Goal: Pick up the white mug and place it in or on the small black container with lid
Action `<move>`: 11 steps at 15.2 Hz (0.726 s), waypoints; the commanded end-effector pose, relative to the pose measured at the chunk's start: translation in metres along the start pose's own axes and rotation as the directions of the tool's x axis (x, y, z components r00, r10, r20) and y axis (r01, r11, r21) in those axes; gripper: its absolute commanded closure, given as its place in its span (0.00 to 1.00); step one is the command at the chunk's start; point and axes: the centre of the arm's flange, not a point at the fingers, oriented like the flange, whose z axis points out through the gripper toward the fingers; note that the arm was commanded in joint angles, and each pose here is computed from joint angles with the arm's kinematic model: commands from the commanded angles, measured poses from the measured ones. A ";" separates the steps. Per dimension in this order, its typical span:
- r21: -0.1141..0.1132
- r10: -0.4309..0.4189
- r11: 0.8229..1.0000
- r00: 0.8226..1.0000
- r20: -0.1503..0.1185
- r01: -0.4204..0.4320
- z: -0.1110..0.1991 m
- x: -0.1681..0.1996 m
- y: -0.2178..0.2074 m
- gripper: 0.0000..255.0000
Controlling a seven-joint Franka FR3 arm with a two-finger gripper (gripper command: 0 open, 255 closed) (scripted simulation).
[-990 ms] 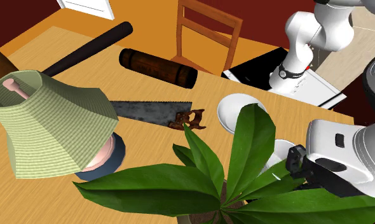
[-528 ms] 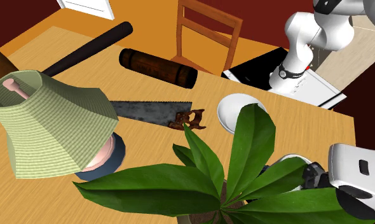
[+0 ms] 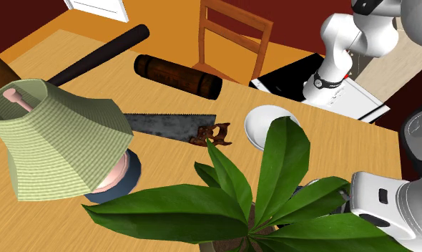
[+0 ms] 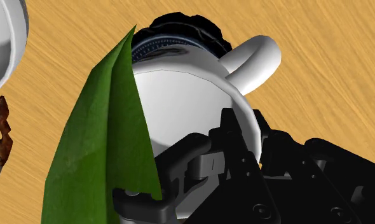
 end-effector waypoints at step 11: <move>0.001 0.000 1.000 1.000 -0.001 0.000 0.017 -0.002 -0.002 0.00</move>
